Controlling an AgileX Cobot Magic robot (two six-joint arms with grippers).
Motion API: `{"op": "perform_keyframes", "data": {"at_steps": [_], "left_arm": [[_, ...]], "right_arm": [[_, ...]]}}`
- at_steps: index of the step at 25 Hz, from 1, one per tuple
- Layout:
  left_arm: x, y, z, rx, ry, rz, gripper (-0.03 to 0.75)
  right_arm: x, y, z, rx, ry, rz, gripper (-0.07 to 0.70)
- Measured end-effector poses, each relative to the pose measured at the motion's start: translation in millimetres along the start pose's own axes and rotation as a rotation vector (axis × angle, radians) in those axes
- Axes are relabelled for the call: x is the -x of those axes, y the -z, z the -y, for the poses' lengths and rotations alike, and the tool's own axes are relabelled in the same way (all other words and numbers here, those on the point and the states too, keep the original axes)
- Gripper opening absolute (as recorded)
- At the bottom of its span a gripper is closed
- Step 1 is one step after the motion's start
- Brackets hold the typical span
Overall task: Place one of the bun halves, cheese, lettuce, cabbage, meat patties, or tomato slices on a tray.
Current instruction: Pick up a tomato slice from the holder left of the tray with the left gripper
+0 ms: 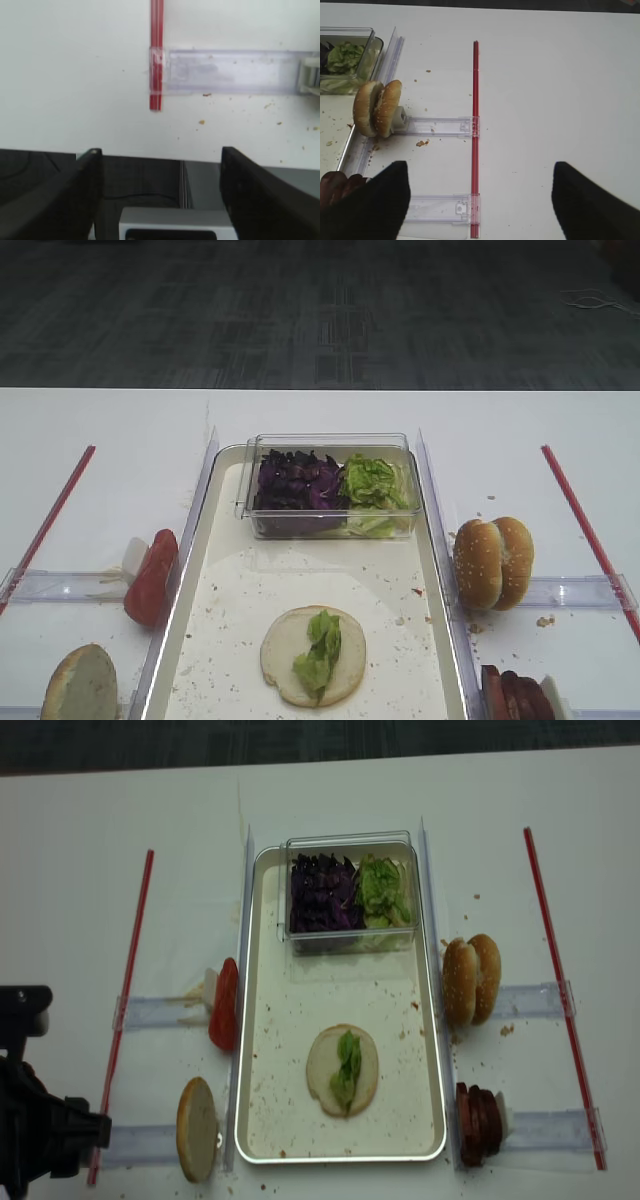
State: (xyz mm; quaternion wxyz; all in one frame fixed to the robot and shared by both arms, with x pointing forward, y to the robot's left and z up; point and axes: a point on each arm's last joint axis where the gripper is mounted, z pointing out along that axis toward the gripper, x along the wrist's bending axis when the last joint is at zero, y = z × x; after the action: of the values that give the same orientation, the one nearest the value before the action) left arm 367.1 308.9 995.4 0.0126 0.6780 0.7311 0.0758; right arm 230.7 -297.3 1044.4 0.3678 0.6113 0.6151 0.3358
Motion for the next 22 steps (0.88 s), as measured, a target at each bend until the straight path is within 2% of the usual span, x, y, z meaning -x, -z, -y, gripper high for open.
{"op": "perform_keyframes", "data": {"at_steps": [5, 16, 22], "left_arm": [[3.0, -3.7, -36.0, -0.018, -0.009, -0.003, 0.488], [13.2, -34.4, -137.8, -0.053, -0.052, -0.012, 0.488], [15.2, -36.9, -159.5, -0.034, -0.055, -0.011, 0.488]], "right_arm": [[0.0, 0.0, 0.0, 0.000, 0.002, 0.000, 0.610], [0.0, 0.0, 0.0, 0.000, 0.004, 0.000, 0.610], [0.0, 0.0, 0.0, 0.000, 0.004, 0.000, 0.610]]}}
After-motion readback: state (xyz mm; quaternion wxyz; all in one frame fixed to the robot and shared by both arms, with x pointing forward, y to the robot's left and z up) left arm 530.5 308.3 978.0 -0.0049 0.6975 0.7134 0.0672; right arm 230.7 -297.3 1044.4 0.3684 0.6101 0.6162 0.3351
